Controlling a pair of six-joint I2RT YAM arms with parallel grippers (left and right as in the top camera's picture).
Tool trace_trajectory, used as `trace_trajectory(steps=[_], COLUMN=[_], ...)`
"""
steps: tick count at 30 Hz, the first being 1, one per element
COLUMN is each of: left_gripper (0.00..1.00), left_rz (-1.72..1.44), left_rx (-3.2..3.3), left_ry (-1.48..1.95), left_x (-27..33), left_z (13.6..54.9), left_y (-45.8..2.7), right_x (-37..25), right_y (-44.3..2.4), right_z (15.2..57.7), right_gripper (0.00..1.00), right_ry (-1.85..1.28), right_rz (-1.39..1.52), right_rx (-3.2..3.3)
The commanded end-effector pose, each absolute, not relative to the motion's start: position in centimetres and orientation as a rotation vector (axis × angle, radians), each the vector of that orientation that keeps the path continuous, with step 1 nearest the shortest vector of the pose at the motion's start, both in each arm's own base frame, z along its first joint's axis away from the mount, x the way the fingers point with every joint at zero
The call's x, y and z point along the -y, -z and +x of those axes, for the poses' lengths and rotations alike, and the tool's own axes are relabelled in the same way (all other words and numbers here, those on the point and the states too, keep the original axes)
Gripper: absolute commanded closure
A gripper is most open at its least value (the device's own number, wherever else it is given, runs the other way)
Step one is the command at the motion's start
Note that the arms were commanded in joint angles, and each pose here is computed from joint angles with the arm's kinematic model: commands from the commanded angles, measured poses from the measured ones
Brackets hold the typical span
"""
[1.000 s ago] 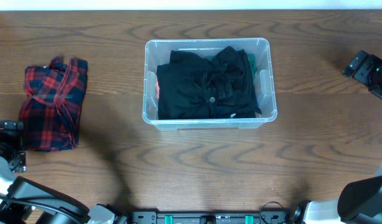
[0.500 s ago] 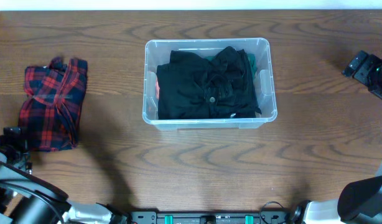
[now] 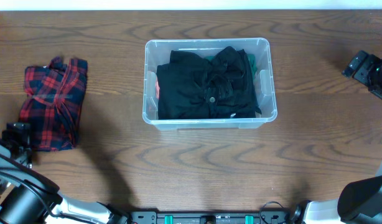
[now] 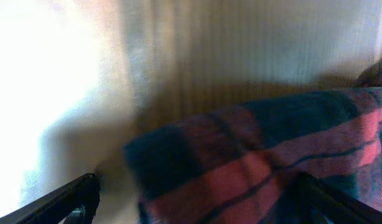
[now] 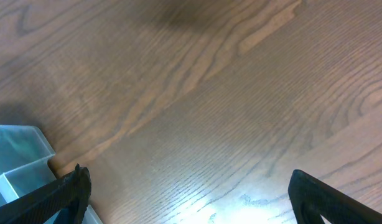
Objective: Pack container
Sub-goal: 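Move the left gripper back to the red plaid shirt, then grasp the red plaid shirt with the left gripper and lift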
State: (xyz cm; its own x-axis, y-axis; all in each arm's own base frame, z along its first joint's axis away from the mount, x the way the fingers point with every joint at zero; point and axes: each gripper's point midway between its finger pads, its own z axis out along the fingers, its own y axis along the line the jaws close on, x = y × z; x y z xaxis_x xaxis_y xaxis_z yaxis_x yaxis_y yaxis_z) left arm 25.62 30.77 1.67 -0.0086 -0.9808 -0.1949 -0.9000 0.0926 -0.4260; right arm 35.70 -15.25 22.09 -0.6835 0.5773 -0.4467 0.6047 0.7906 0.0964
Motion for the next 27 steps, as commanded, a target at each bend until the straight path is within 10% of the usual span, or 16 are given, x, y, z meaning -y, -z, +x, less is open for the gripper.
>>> trace_trajectory(steps=[1, 8, 19, 27], left_gripper=[0.01, 0.07, 0.85, 0.94], left_rz=[-1.791, -1.625, -1.431, -1.139], left_rx=[-2.015, -2.078, -2.043, -1.925], left_ry=[0.249, 0.277, 0.545, 0.672], left_x=[-29.7, -27.4, -24.2, -22.0], left_z=[26.8, 31.0, 35.2, 37.2], left_y=[-0.4, -1.0, -4.7, -15.3], right_x=[15.4, 15.4, 15.4, 15.4], right_y=[-21.9, -21.9, -21.9, -21.9], right_z=[35.6, 35.6, 35.6, 35.6], right_gripper=[0.01, 0.01, 0.01, 0.01], right_ry=[0.082, 0.082, 0.082, 0.082], right_rz=[0.908, 0.908, 0.908, 0.908], right_rx=[-2.516, -2.516, -2.516, -2.516])
